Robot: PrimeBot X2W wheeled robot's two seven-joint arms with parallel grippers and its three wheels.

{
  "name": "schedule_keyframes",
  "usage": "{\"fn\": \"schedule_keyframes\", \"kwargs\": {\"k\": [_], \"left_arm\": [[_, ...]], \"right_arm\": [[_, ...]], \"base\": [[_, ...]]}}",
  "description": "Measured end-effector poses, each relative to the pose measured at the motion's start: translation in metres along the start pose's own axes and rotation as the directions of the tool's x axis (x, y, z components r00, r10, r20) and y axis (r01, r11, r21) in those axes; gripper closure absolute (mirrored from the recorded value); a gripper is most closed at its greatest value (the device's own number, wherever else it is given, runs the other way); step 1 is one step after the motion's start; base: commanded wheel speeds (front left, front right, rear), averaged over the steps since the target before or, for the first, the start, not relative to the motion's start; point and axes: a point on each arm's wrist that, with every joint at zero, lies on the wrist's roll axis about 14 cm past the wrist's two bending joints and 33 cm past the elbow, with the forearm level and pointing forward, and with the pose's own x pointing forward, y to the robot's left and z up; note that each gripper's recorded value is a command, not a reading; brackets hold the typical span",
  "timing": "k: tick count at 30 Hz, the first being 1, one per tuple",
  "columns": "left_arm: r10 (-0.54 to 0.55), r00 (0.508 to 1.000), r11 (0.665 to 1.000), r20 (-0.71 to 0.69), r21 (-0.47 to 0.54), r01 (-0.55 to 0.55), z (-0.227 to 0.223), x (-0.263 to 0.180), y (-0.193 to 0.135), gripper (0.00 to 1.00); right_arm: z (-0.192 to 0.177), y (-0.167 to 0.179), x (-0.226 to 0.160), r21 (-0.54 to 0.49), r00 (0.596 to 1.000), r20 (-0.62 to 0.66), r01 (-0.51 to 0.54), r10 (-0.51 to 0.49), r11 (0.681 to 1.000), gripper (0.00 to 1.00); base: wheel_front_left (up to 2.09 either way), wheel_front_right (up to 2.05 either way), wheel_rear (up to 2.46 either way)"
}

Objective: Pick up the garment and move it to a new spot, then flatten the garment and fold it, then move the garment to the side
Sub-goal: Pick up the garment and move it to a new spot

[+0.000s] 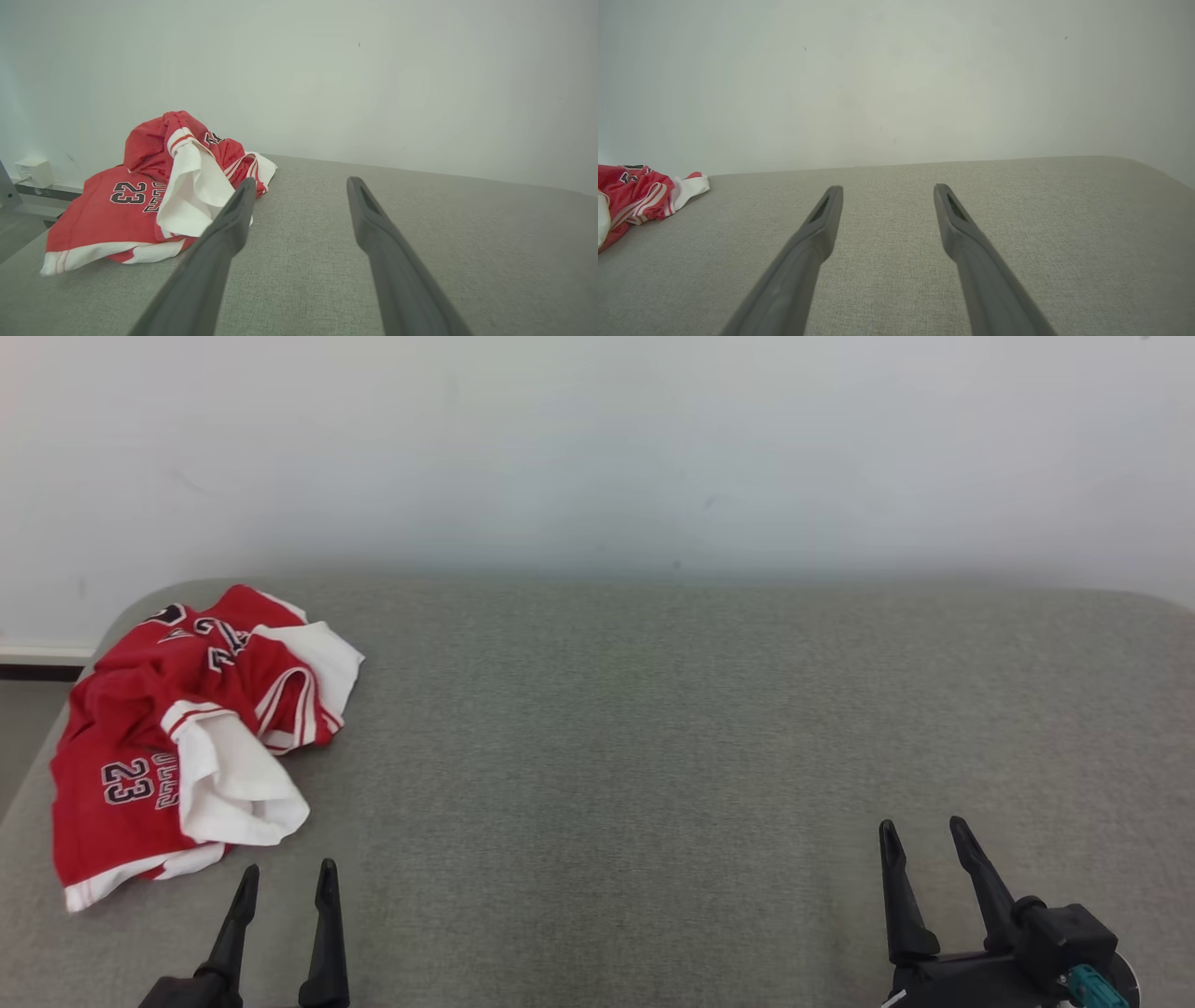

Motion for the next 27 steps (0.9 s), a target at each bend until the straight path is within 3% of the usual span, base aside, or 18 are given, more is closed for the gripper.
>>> {"fn": "schedule_keyframes", "kwargs": {"k": [14, 27], "left_arm": [[0.186, 0.983, 0.982, 0.002, 0.036, -0.186, 0.008, -0.035, 0.058, 0.0], [0.376, 0.926, 0.924, 0.029, 0.066, -0.377, 0.022, -0.087, 0.108, 0.0]], "right_arm": [[-0.016, 0.052, 0.024, 0.023, 0.987, -0.042, -0.157, 0.157, 0.987, 0.0], [-0.033, 0.117, 0.04, 0.05, 0.937, -0.085, -0.335, 0.338, 0.941, 0.0]], "base": [[0.0, 0.0, 0.0], [0.0, 0.0, 0.0]]}}
